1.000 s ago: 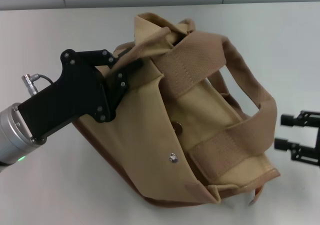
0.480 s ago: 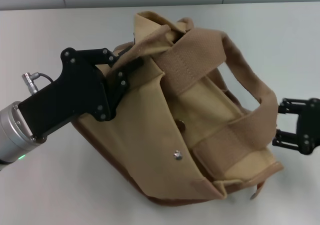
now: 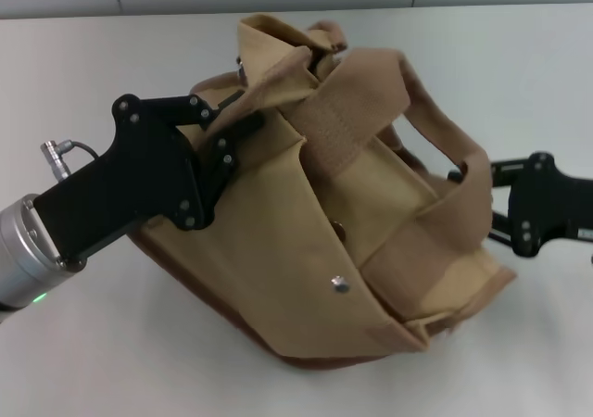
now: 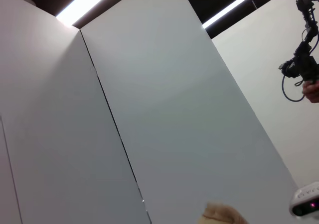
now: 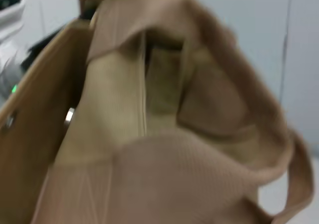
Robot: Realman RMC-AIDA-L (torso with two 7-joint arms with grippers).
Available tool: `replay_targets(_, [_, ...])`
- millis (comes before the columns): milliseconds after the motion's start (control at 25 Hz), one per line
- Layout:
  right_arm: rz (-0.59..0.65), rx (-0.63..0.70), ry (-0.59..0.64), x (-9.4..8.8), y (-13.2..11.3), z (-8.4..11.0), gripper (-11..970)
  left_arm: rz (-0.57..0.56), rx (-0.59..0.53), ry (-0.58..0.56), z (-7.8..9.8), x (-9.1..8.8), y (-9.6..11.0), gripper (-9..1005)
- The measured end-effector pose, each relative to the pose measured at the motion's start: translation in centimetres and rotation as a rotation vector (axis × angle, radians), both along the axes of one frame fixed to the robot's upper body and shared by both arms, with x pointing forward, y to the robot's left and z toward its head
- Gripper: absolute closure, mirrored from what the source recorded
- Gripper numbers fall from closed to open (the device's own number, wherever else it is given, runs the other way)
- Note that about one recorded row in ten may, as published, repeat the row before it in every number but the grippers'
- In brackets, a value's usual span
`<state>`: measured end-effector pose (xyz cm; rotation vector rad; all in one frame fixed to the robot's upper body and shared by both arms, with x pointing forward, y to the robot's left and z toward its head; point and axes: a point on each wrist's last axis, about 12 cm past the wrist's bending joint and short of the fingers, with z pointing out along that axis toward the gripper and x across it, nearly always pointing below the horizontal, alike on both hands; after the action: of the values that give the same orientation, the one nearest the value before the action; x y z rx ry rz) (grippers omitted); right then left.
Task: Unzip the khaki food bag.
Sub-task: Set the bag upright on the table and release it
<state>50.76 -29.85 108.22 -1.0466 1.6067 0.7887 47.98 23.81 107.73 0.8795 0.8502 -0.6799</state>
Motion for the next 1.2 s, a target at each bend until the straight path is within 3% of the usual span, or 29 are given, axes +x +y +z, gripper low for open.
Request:
replay_targets(160, [-0.031,0.039,-0.038,0.3,-0.2,0.7,674,0.005,0.000,0.022,-0.4,-0.4,0.1,808])
replay_targets(720, [-0.162,0.074,-0.139,3.6,-0.8,4.1,865,0.026,0.033,0.055,-1.3,-0.8,0.0,801])
replay_targets(960, [-0.170,0.082,-0.163,4.9,-0.2,5.2,876,0.029,0.049,0.121,-1.8,-0.7,0.0,799])
replay_targets(1200, [-0.192,0.100,-0.178,6.5,0.6,6.0,884,0.058,0.074,0.177,-3.0,-1.6,0.1,796])
